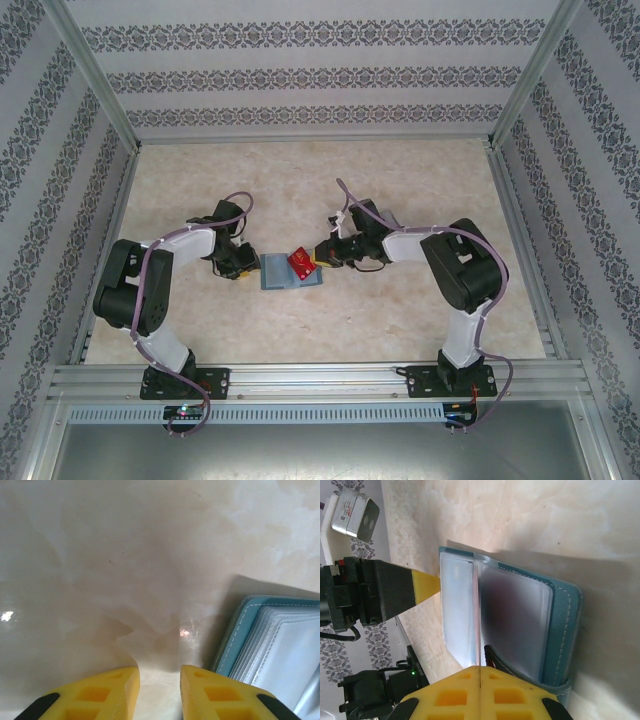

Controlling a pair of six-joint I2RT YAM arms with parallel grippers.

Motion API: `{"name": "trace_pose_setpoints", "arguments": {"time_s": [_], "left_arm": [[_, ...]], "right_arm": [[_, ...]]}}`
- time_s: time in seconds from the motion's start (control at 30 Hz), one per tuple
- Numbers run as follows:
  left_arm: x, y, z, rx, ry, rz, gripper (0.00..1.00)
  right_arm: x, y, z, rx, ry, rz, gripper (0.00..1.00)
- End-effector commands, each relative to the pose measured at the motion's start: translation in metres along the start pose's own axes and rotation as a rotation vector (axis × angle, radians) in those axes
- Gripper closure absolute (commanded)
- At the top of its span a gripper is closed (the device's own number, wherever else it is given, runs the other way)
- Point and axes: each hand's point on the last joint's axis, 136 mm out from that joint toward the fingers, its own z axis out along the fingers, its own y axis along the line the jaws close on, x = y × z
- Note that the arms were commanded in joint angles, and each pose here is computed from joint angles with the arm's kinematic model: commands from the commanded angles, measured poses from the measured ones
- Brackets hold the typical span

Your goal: Put the credit cards into the card holder

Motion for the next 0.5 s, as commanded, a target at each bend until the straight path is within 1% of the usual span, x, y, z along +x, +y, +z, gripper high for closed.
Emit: {"name": "trace_pose_setpoints", "arguments": {"time_s": [0.0, 0.27, 0.37, 0.47], "left_arm": [[0.021, -0.011, 0.034, 0.077, 0.109, 0.018, 0.72], [0.022, -0.011, 0.034, 0.081, 0.116, 0.02, 0.76], [0.023, -0.01, 0.035, 0.081, 0.119, 0.019, 0.77], [0.025, -0.009, 0.035, 0.079, 0.121, 0.015, 0.79]], "right_arm": [[0.008, -0.002, 0.008, -0.029, 0.033, -0.001, 1.0], [0.012, -0.009, 0.018, -0.012, 0.036, 0.004, 1.0], [0.009, -0.01, 0.021, 0.008, 0.004, 0.002, 1.0], [0.005, -0.011, 0.024, 0.025, -0.053, 0.007, 1.0]]}}
